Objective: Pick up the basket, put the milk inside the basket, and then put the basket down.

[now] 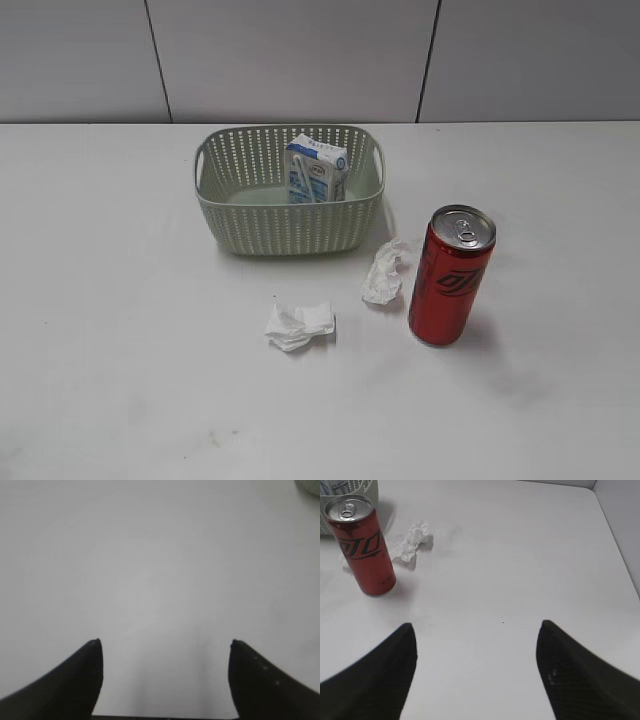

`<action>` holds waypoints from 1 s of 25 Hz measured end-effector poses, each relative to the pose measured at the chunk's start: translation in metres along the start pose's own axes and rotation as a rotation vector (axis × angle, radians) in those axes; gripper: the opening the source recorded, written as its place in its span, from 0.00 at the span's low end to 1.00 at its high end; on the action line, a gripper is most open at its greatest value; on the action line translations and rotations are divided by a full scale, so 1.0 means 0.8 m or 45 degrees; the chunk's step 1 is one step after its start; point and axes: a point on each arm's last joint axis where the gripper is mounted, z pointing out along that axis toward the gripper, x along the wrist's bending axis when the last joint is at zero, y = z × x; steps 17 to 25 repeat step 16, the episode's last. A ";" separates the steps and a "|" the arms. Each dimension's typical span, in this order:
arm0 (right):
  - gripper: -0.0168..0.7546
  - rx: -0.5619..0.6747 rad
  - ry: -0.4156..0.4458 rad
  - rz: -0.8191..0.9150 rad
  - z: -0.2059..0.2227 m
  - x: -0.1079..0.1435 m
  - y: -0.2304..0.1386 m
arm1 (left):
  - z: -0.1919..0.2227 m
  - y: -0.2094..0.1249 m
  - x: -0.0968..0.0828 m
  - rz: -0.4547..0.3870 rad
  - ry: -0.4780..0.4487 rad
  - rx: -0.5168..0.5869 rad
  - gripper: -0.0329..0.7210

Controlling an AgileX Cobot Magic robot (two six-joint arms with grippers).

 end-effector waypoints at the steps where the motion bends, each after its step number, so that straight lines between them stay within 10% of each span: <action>1: 0.78 0.000 0.000 0.000 0.000 0.000 0.000 | -0.002 -0.006 0.000 0.000 -0.001 -0.014 0.82; 16: 0.78 0.000 0.000 0.000 0.000 0.000 0.000 | -0.054 -0.053 0.002 0.006 -0.027 -0.446 0.82; 25: 0.78 0.000 0.000 0.000 0.000 0.000 0.000 | -0.054 -0.053 0.002 0.006 -0.027 -0.446 0.82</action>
